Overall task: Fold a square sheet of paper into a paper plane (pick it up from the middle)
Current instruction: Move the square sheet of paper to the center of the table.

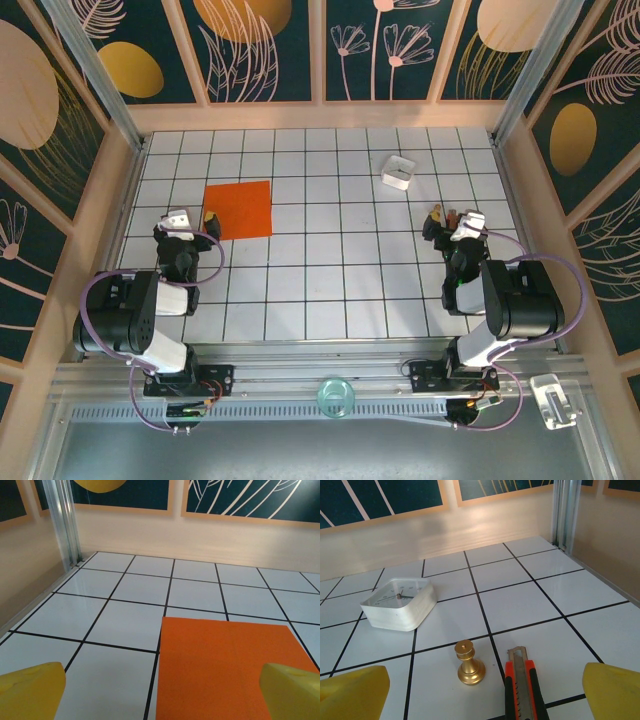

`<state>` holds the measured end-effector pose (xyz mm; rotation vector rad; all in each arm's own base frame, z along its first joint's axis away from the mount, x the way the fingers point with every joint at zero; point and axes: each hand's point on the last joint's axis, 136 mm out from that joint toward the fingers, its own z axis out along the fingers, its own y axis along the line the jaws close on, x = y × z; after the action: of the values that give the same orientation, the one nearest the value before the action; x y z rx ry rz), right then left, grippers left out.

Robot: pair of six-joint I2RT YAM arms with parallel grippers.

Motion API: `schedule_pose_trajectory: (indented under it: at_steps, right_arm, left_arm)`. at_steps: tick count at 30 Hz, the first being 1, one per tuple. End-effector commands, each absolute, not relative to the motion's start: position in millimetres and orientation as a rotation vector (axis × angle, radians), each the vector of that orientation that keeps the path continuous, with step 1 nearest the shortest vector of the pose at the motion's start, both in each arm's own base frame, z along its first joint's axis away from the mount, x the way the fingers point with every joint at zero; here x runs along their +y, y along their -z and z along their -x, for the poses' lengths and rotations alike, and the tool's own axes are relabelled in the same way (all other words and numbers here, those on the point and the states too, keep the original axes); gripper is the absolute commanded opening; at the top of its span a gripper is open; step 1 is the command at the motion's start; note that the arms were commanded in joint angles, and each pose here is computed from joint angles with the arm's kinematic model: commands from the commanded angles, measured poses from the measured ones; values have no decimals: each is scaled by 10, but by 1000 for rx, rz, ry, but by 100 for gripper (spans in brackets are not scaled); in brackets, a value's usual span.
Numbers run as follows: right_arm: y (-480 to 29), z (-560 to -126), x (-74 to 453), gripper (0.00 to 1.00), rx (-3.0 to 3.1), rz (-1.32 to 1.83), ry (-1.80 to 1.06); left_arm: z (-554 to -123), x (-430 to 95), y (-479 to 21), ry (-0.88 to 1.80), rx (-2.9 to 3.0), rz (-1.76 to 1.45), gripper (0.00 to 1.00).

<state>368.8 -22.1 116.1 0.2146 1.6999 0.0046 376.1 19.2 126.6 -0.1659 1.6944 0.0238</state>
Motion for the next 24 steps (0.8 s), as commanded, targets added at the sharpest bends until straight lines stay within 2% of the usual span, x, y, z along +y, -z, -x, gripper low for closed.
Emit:
schedule_pose_trajectory:
  at_steps: [1,24]
  right_arm:
    - [-1281,-3718,-237,99,1653,-210,16]
    - [-1339,-3715,-242,99,1652,-217,33]
  left_arm:
    - [-3756,217,-1381,-33,1643,164,99]
    - [-3711,300,-1461,-54,1614,219,99]
